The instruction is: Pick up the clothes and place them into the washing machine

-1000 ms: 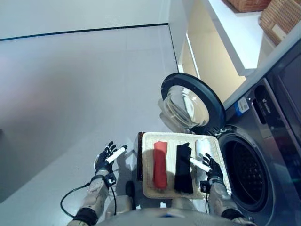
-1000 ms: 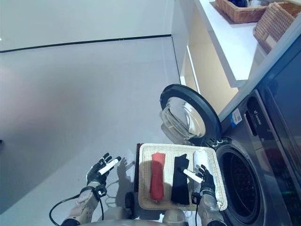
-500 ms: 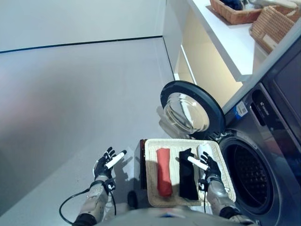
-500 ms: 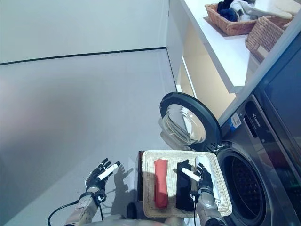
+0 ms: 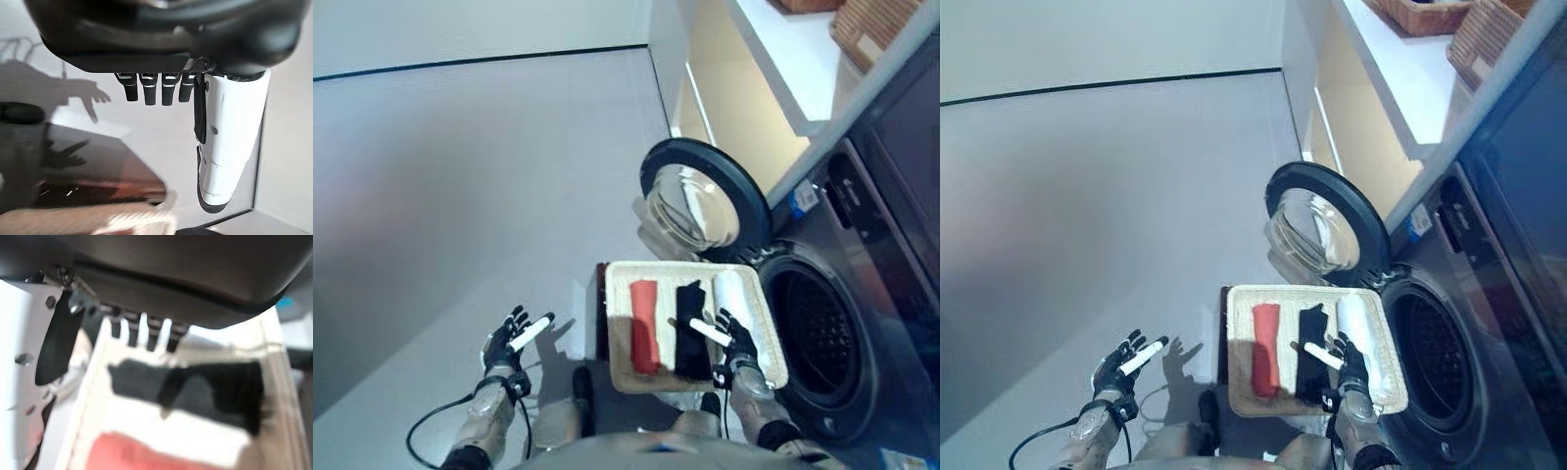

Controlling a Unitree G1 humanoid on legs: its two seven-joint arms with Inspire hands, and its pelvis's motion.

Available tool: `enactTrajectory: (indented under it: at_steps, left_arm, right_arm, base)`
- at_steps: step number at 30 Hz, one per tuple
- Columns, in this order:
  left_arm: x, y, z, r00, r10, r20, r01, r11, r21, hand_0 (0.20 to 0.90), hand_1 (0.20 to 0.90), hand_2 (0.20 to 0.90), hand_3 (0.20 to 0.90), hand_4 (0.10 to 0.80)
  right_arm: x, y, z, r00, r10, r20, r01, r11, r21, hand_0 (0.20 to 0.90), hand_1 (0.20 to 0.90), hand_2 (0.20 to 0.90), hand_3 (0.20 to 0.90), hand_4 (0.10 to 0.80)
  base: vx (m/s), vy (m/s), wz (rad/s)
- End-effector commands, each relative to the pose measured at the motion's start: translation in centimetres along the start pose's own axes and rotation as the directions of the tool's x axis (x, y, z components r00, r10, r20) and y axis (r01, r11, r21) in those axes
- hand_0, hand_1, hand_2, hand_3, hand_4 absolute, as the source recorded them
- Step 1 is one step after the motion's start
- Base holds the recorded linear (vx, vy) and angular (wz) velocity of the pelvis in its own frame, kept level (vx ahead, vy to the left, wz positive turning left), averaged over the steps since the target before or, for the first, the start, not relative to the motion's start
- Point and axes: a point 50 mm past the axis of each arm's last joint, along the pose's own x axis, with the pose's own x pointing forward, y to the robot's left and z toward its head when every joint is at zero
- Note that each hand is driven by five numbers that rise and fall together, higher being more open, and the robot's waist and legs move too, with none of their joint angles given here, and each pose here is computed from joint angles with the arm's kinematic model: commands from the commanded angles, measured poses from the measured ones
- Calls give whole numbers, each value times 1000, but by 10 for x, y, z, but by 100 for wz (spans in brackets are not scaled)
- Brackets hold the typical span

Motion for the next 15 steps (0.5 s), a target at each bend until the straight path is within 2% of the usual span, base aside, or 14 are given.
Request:
enactTrajectory:
  at_steps: [1,5,6,8,10,12,15]
  left_arm:
    - [3,-21,29,986,-68,155,76,996,-51,900,900,900,900,800]
    - [4,-23,40,977,-82,195,92,995,-43,900,900,900,900,800]
    - [4,-24,40,977,-82,196,93,995,-44,900,900,900,900,800]
    - [9,-27,62,959,-65,276,88,993,-73,900,900,900,900,800]
    - [8,-27,63,958,-71,279,93,993,-68,900,900,900,900,800]
    - [11,-44,64,955,-111,273,136,988,-73,900,900,900,900,800]
    - [11,-50,65,951,-138,275,162,985,-66,900,900,900,900,800]
  right_arm:
    - [8,-23,44,980,-58,192,61,998,-9,900,900,900,900,800]
    - [10,-17,60,969,-51,243,53,999,-2,900,900,900,900,800]
    - [11,-17,60,968,-51,244,53,999,-3,900,900,900,900,800]
    - [16,-7,81,956,-41,289,41,999,4,900,900,900,900,800]
    - [15,-10,76,959,-46,281,51,999,-13,900,900,900,900,800]
    - [17,-12,80,956,-68,284,77,997,-19,900,900,900,900,800]
    - [17,-22,81,950,-106,292,114,993,-10,900,900,900,900,800]
  base:
    - [-18,-1,21]
    - [-54,9,2]
    - [-21,-113,-4]
    - [53,-200,-22]
    - [18,-157,-27]
    - [-90,-160,54]
    - [-82,-130,95]
